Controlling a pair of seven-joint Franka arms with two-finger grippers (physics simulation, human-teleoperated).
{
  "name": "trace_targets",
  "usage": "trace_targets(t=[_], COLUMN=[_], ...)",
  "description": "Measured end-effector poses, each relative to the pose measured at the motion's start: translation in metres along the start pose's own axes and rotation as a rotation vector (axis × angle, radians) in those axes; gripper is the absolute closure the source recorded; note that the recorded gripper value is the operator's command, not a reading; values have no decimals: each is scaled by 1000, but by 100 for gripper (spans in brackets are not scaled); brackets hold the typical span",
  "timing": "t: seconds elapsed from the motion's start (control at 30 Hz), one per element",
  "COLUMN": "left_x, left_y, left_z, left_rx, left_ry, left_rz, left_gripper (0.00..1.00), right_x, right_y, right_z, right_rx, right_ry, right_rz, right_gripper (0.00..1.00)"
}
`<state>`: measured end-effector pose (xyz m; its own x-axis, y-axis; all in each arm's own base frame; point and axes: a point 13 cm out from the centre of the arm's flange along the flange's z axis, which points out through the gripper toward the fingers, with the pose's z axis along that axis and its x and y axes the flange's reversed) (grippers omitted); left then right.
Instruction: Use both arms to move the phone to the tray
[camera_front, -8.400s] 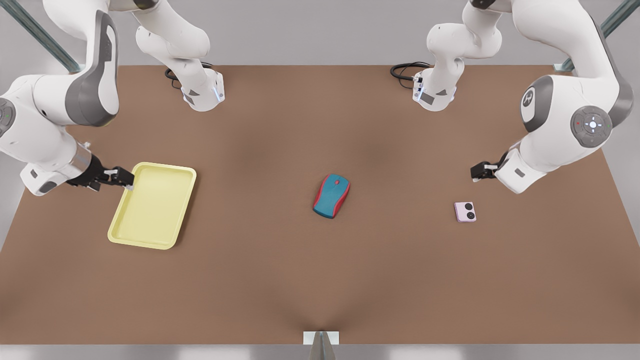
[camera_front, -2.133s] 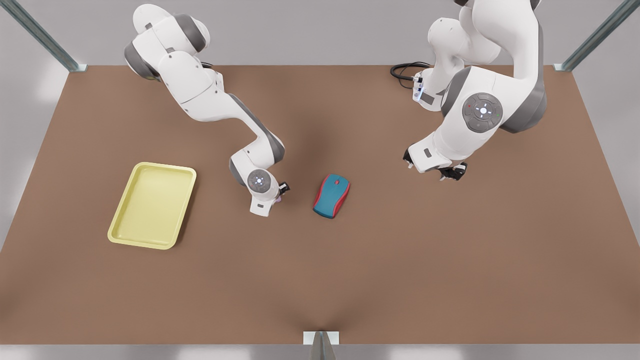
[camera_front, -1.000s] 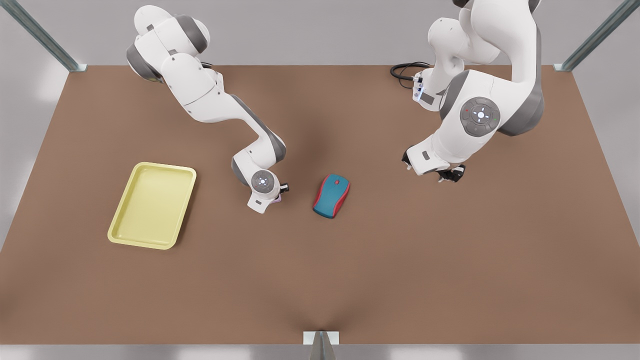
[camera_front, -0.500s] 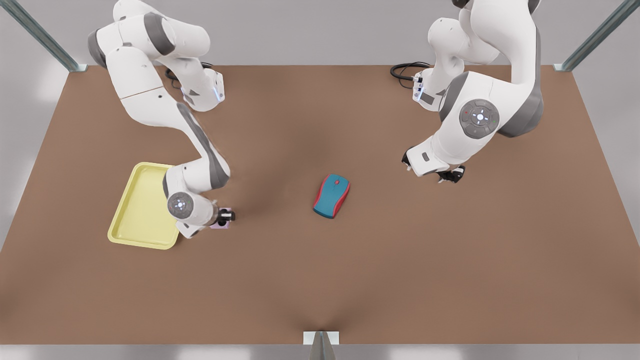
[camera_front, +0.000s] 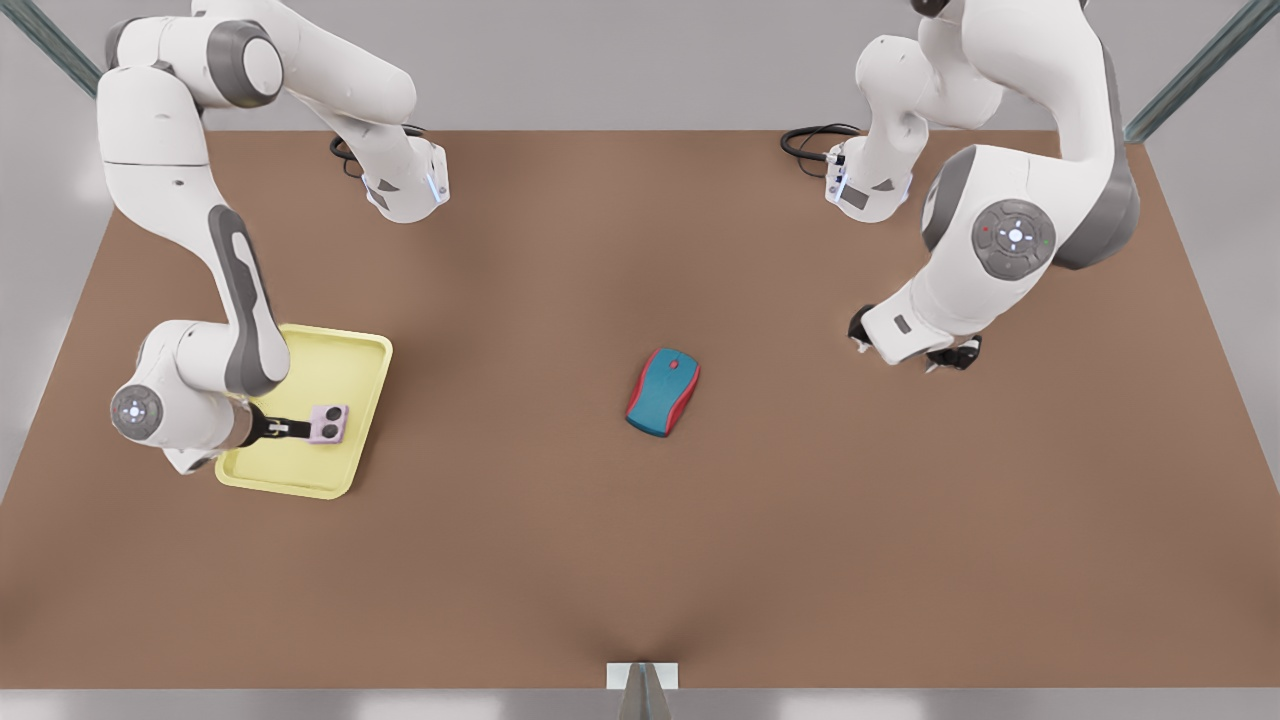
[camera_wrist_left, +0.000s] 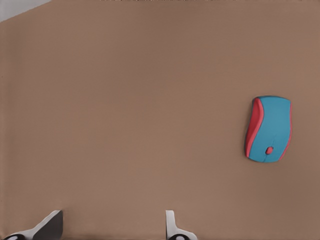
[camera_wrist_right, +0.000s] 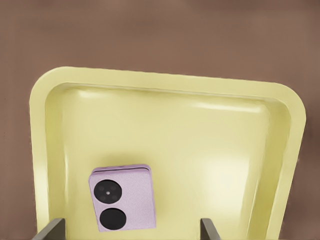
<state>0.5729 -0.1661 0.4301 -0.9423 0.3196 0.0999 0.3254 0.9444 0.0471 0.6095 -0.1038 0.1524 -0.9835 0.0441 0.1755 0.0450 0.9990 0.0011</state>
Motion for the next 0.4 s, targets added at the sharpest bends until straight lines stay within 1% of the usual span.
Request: trace_targets(t=[0.07,0.1,0.13,0.17,0.2,0.3,0.4], left_x=[7,17,26,30,29,13,13], left_y=[30,48,65,78,86,80,70], left_z=[-14,-20,-25,-27,-25,-21,-17], left_rx=[19,31,35,37,40,42,43], left_ry=[-26,-36,-44,-48,-41,-11,17], left_rz=[-38,-63,-88,-108,-118,-94,-72], left_gripper=[0,0,0,0,0,0,0], right_x=[-43,-41,-24,-5,12,64,83], right_y=[44,70,91,106,110,112,112], right_z=[-119,-182,-231,-261,-272,-271,-287], right_rx=[18,34,49,61,76,74,55], right_ry=[-153,-213,-249,-258,-238,-151,-139], right_rz=[-85,-122,-147,-164,-161,-135,-120], right_gripper=[0,0,0,0,0,0,0])
